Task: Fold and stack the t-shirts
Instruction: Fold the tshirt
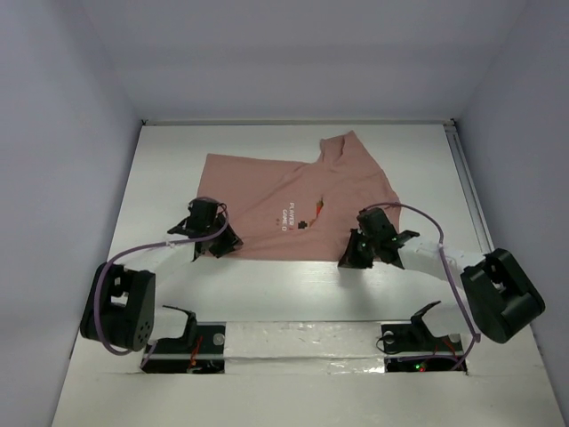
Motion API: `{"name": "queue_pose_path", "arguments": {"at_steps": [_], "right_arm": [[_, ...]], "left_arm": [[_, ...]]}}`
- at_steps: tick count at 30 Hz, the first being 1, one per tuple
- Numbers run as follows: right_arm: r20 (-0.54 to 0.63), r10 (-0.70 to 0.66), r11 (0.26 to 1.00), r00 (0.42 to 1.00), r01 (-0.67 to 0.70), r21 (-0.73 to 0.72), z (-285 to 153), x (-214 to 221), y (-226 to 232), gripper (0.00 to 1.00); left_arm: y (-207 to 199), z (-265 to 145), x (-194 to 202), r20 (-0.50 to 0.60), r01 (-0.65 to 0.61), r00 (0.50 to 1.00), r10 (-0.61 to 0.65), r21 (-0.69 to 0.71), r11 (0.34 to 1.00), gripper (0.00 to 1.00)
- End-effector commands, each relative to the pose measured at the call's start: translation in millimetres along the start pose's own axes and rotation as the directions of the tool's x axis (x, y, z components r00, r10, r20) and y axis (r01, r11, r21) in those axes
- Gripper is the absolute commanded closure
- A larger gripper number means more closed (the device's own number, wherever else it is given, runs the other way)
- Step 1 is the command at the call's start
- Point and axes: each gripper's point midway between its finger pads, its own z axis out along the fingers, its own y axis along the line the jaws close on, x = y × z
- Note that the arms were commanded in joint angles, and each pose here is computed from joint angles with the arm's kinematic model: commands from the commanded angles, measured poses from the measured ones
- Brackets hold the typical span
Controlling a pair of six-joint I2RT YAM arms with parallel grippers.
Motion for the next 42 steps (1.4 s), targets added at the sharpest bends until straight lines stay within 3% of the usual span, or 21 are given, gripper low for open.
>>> {"name": "queue_pose_path", "arguments": {"at_steps": [1, 5, 8, 9, 12, 13, 15, 16, 19, 21, 22, 23, 27, 42], "right_arm": [[-0.074, 0.015, 0.991, 0.997, -0.005, 0.13, -11.9, 26.3, -33.1, 1.0], [-0.038, -0.011, 0.998, 0.999, 0.013, 0.064, -26.1, 11.1, -10.0, 1.0], [0.05, -0.065, 0.998, 0.997, 0.065, 0.015, -50.7, -23.0, 21.8, 0.97], [0.091, -0.098, 0.995, 0.991, 0.095, 0.03, -57.7, -36.6, 26.6, 0.96], [0.171, -0.155, 0.988, 0.973, 0.154, 0.018, -76.6, -72.8, 55.6, 0.89], [0.193, -0.173, 0.985, 0.966, 0.172, 0.022, -80.6, -86.8, 62.9, 0.89], [0.212, -0.188, 0.982, 0.959, 0.189, 0.017, -82.4, -97.2, 67.9, 0.92], [0.213, -0.192, 0.981, 0.958, 0.195, 0.006, -82.9, -99.1, 71.9, 1.0], [0.213, -0.199, 0.978, 0.957, 0.207, -0.02, -85.9, -101.9, 81.0, 1.0], [0.212, -0.199, 0.977, 0.957, 0.21, -0.029, -86.5, -101.3, 82.4, 1.0], [0.204, -0.199, 0.977, 0.959, 0.21, -0.031, -85.1, -98.5, 80.9, 1.0], [0.197, -0.199, 0.977, 0.96, 0.21, -0.034, -83.8, -96.4, 80.1, 1.0], [0.147, -0.19, 0.979, 0.971, 0.198, -0.045, -74.0, -83.4, 74.2, 1.0], [0.07, -0.143, 0.988, 0.987, 0.147, -0.049, -59.8, -54.8, 55.4, 1.0]], "left_arm": [[25.3, -14.5, 22.2, -0.046, 0.057, 0.997, -0.061, -0.079, 0.995, 0.66], [9.0, -23.8, 4.7, 0.022, 0.065, 0.998, -0.064, -0.025, 0.998, 0.63], [-23.8, -33.3, -52.7, 0.141, 0.025, 0.99, -0.025, 0.004, 1.0, 0.6], [-54.5, -48.2, -87.5, 0.212, -0.009, 0.977, -0.003, 0.057, 0.998, 0.6], [-71.5, -50.8, -148.2, 0.324, -0.025, 0.946, 0.01, 0.042, 0.999, 0.56], [-73.4, -52.1, -190.3, 0.397, -0.016, 0.918, 0.011, 0.01, 1.0, 0.69], [-73.3, -46.9, -224.5, 0.439, -0.02, 0.898, 0.026, -0.018, 1.0, 0.91], [-73.1, -32.6, -248.6, 0.446, -0.025, 0.894, 0.044, -0.048, 0.999, 1.0], [-68.1, -16.6, -292.5, 0.46, -0.015, 0.886, 0.061, -0.104, 0.995, 1.0], [-52.2, 14.3, -301.8, 0.421, -0.039, 0.9, 0.112, -0.178, 0.983, 0.97], [-53.4, 25.2, -312.2, 0.424, -0.046, 0.897, 0.125, -0.191, 0.98, 0.91], [-54.1, 31.5, -316.3, 0.422, -0.066, 0.895, 0.144, -0.195, 0.979, 0.77], [-56.2, 61.3, -323.4, 0.411, -0.085, 0.899, 0.152, -0.175, 0.981, 0.64], [-38.9, 125.1, -336.8, 0.359, -0.091, 0.914, 0.189, -0.274, 0.957, 0.61]]}}
